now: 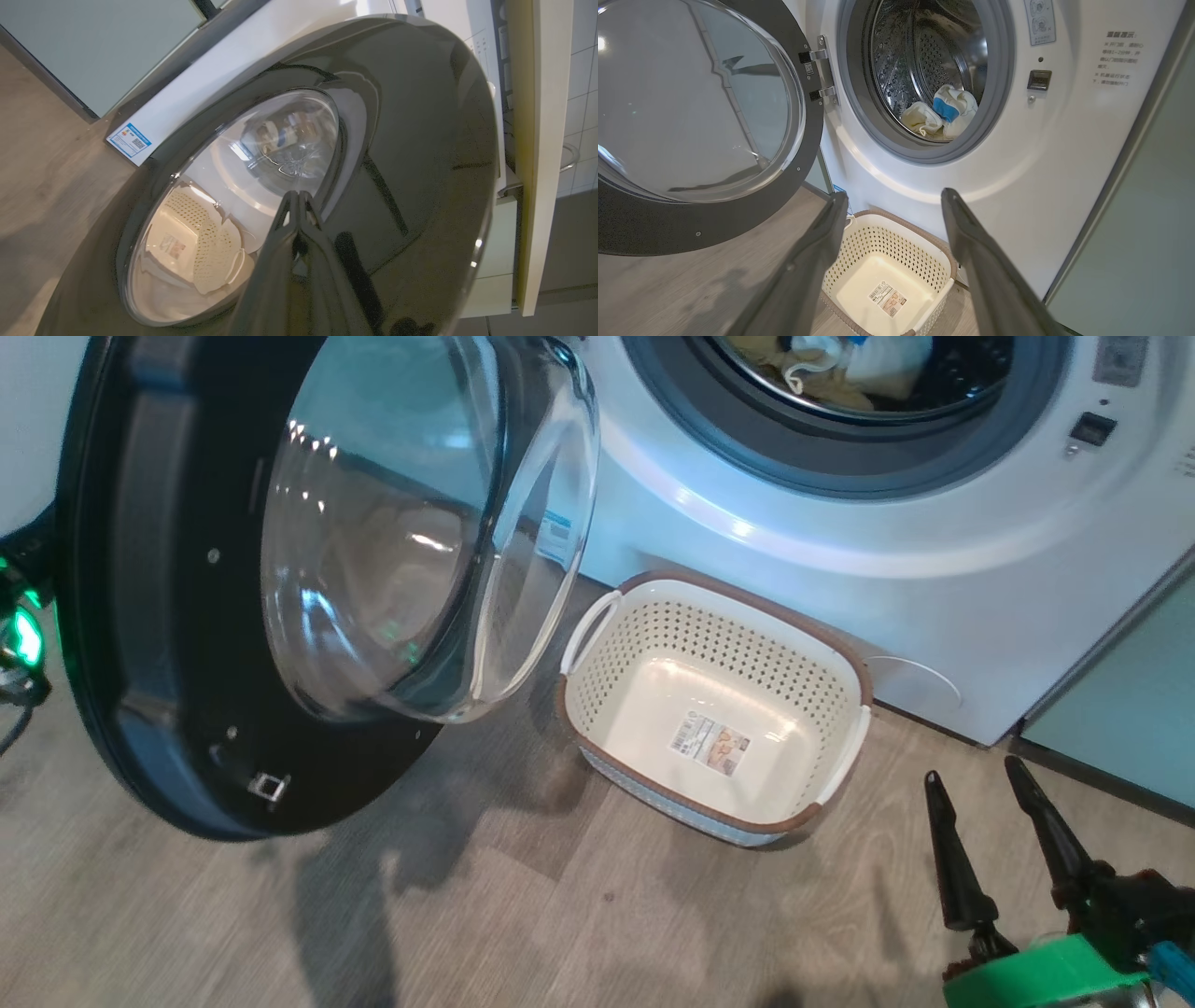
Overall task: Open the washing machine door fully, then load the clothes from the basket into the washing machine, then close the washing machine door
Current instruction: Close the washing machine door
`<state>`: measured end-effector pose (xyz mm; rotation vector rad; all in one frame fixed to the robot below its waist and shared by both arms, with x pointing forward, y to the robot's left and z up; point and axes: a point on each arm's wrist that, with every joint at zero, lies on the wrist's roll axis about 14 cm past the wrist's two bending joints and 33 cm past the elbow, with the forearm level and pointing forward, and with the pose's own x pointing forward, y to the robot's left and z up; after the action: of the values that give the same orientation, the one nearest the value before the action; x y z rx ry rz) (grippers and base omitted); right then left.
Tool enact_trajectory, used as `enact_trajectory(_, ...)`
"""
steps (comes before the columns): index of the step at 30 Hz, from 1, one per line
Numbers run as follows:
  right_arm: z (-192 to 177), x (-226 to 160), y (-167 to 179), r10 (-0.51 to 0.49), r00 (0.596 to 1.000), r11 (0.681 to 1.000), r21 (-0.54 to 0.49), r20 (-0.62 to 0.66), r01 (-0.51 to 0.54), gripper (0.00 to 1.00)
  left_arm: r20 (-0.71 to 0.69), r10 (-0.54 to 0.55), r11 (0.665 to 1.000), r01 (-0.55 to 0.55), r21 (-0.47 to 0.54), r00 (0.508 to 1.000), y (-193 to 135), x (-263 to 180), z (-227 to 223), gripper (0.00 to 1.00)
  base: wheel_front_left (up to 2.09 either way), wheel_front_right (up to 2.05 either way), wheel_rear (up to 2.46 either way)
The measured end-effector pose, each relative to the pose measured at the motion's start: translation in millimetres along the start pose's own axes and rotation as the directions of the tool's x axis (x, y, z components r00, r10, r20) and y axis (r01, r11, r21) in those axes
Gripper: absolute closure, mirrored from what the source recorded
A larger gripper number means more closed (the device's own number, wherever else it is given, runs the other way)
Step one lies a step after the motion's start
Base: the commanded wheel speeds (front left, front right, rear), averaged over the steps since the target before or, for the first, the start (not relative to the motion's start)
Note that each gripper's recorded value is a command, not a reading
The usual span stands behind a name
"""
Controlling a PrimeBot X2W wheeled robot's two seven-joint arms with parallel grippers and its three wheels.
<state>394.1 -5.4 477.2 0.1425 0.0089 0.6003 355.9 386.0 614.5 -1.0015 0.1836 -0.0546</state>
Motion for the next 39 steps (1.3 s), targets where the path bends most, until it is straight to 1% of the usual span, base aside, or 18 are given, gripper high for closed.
enact_trajectory(9,5.7,-13.3,-11.7,-0.066,0.998,0.998,0.007,0.014,0.066,0.00,-0.090,-0.097,0.995,0.097,-0.002,0.991,-21.9,22.1,-32.3,1.00,0.00,0.00,0.00)
enact_trajectory(20,15.7,-36.2,-34.9,-0.168,0.985,0.986,0.005,0.037,0.168,0.00,-0.195,-0.186,0.983,0.184,-0.029,0.963,-42.9,55.2,-72.6,1.00,0.00,0.00,0.00)
enact_trajectory(27,27.5,-49.8,-51.8,-0.237,0.969,0.971,0.008,0.070,0.237,0.00,-0.252,-0.249,0.968,0.239,-0.070,0.935,-58.7,80.2,-98.6,1.00,0.00,0.00,0.00)
enact_trajectory(31,29.0,-59.9,-61.1,-0.278,0.958,0.960,0.015,0.073,0.278,0.00,-0.290,-0.289,0.957,0.279,-0.077,0.912,-71.3,94.2,-114.6,1.00,0.00,0.00,0.00)
enact_trajectory(39,32.7,-79.9,-79.1,-0.357,0.930,0.934,0.022,0.081,0.357,0.00,-0.339,-0.357,0.934,0.335,-0.123,0.871,-93.5,124.4,-142.6,1.00,0.00,0.00,0.00)
